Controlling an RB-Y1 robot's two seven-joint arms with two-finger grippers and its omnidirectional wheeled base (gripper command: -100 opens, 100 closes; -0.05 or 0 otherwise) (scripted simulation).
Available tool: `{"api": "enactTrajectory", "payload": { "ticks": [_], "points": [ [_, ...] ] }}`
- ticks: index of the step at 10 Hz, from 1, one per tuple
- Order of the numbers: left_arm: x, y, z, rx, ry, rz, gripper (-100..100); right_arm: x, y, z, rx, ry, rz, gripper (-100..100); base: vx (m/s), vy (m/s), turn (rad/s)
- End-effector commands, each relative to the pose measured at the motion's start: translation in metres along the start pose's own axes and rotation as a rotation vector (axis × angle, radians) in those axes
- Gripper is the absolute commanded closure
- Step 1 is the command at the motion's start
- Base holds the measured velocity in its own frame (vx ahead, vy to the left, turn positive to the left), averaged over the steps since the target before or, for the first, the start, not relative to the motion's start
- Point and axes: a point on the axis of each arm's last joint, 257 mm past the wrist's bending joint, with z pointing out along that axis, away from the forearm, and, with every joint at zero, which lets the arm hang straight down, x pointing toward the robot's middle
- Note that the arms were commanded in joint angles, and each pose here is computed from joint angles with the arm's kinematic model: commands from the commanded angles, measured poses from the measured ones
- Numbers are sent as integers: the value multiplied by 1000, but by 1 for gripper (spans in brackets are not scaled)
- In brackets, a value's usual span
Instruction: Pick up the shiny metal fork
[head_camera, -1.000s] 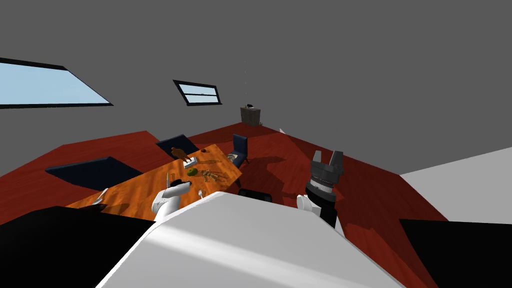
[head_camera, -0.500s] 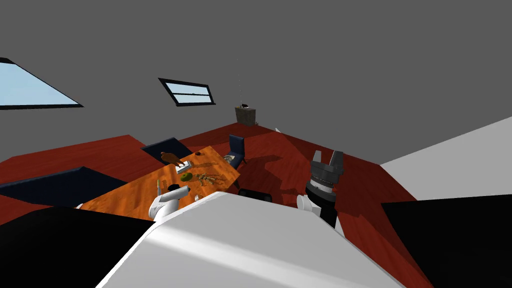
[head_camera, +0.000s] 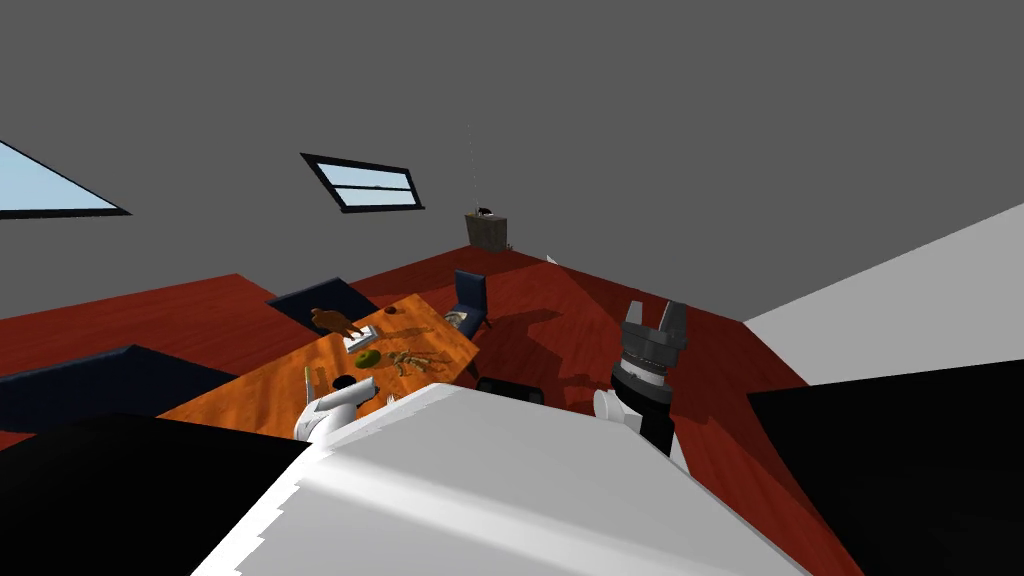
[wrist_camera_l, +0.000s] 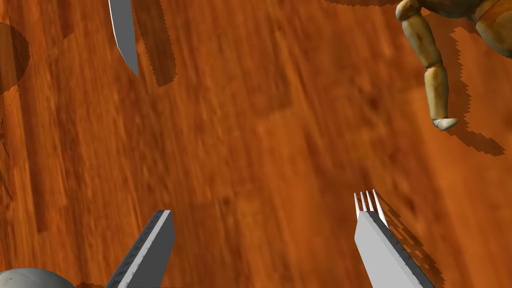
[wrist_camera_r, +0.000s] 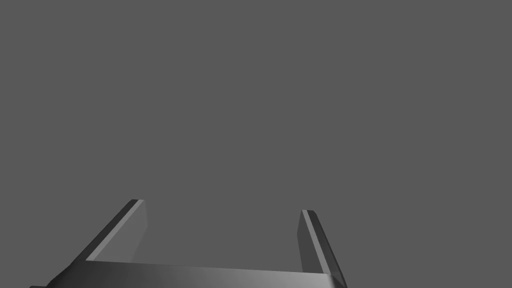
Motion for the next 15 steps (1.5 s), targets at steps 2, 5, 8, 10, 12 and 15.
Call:
{"api": "enactTrajectory", "payload": {
  "ticks": [2, 5, 8, 10, 12, 15],
  "points": [
    [-39, -1, 6, -5, -104, -76, -100, 0, 0, 0, 0, 0, 0, 0, -4, 21, -234],
    [-79, 0, 8, -8, -208, -147, -100, 0, 0, 0, 0, 0, 0, 0, -7, 35, -139],
    [-139, 5, 3, -9, -374, -273, -100, 0, 0, 0, 0, 0, 0, 0, -6, 35, -242],
    [-147, 7, 3, -11, -392, -272, -100, 0, 0, 0, 0, 0, 0, 0, -5, 25, -44],
    [-171, 11, -2, -10, -463, -326, -100, 0, 0, 0, 0, 0, 0, 0, -7, 25, -200],
    [-196, 17, -9, -10, -534, -373, -100, 0, 0, 0, 0, 0, 0, 0, -4, 24, -112]
  ]
}}
